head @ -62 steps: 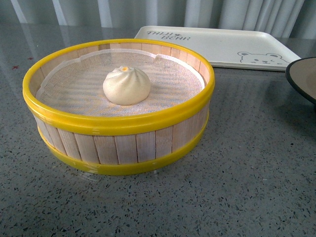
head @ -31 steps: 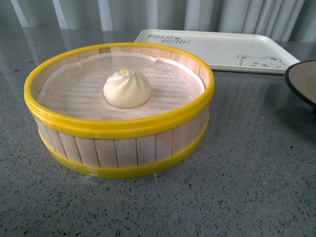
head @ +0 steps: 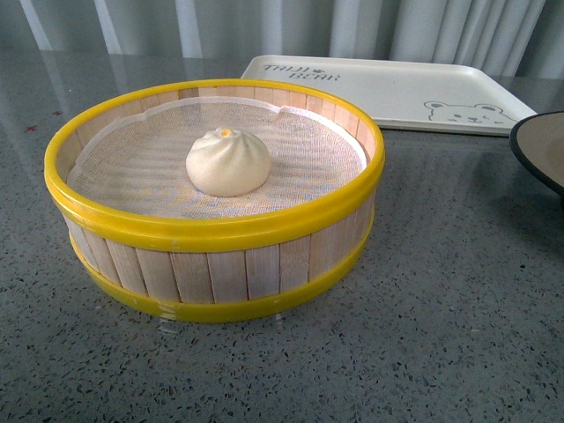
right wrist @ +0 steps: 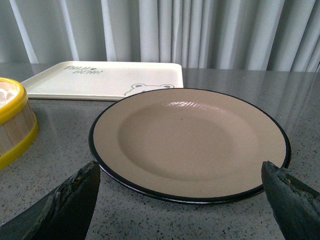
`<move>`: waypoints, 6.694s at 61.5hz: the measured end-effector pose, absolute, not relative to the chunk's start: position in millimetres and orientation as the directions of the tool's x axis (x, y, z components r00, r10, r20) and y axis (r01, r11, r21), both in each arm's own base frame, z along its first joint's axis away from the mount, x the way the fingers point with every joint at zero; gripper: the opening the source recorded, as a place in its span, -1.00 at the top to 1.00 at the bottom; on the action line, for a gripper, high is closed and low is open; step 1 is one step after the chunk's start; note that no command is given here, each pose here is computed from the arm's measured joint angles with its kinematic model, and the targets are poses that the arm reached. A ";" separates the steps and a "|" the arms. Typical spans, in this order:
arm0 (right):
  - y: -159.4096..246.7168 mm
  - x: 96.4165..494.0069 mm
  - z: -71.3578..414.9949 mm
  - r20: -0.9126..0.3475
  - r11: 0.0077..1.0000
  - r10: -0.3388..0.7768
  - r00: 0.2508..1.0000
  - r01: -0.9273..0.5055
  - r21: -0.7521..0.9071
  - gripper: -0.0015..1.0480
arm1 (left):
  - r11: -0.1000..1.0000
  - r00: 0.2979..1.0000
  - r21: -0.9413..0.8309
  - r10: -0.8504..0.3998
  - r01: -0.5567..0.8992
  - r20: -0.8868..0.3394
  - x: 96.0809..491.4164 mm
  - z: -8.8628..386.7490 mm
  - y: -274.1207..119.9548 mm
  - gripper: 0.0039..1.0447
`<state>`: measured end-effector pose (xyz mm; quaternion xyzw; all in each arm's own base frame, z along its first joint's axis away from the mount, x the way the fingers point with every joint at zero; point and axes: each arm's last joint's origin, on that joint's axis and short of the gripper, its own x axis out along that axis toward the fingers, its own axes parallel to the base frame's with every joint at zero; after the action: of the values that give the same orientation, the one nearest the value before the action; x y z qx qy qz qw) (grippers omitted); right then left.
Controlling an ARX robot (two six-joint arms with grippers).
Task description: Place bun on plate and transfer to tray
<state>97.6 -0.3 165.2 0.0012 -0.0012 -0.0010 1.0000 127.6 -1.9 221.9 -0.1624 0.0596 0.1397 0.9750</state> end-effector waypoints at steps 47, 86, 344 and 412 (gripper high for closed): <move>-0.3 97.6 165.2 0.002 1.000 -0.002 1.000 0.002 0.002 -0.83 | 0.978 0.899 -0.090 -0.206 0.185 -0.387 249.0 288.1 -179.4 -0.88; -0.3 97.6 165.2 0.002 1.000 -0.002 1.000 0.002 0.002 -0.83 | 0.990 0.828 -0.031 -0.131 0.136 -0.545 269.4 254.4 -163.4 -0.88; -0.3 97.6 165.2 0.002 1.000 -0.002 1.000 0.002 0.002 -0.83 | 0.559 0.499 -0.001 -0.740 0.829 -0.452 279.2 275.1 -411.5 0.93; -0.3 97.6 165.2 0.002 1.000 -0.002 1.000 0.002 0.002 -0.83 | 0.646 0.581 -0.021 -0.701 0.763 -0.413 298.5 287.2 -394.0 -0.88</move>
<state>97.6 -0.3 165.2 0.0012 -0.0012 -0.0010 1.0000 298.5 -394.0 287.2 0.0795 0.1963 -0.4132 0.8857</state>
